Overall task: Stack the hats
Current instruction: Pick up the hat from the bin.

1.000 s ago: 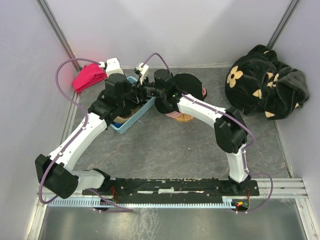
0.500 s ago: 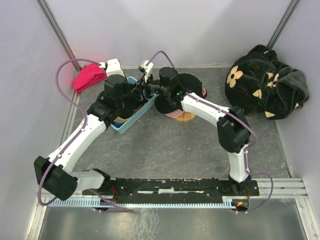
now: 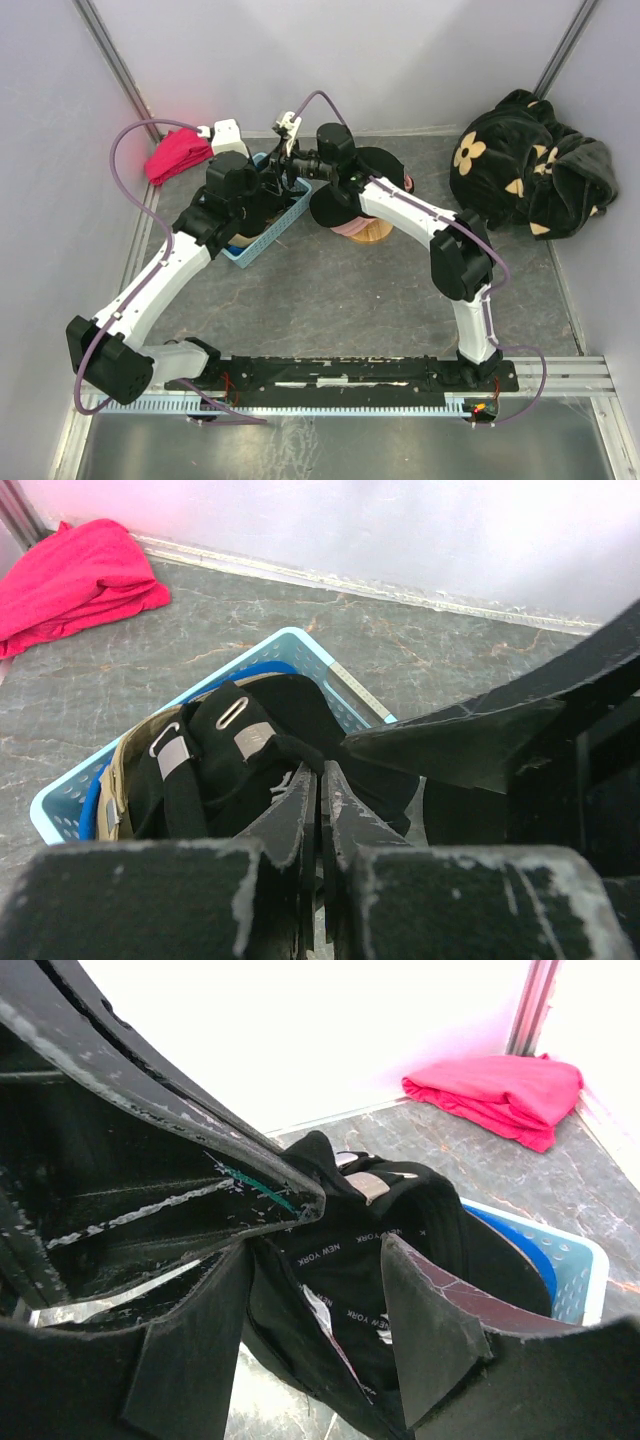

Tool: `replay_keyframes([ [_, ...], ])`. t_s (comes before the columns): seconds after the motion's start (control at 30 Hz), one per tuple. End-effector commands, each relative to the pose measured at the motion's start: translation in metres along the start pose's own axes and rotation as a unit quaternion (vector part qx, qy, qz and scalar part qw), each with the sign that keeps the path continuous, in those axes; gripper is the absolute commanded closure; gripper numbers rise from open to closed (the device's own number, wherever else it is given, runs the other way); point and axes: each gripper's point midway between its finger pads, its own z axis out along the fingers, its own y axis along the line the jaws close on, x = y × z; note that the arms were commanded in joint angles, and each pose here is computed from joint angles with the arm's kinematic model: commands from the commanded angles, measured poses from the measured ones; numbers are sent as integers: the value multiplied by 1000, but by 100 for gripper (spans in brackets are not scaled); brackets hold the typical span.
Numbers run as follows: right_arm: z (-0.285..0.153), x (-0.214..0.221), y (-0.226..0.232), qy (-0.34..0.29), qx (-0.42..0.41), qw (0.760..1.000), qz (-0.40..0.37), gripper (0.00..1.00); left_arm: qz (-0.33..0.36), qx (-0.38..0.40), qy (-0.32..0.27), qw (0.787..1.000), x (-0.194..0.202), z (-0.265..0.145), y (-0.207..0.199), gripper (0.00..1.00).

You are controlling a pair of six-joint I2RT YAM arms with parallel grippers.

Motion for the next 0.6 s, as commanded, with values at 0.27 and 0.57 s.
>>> replay_keyframes([
  [0.27, 4, 5, 16, 6, -51, 999, 12, 43, -15, 18, -57, 998, -36, -4, -9, 97],
  [0.57, 8, 4, 14, 5, -53, 998, 17, 98, -42, -8, -59, 997, -32, 0, 1, 97],
])
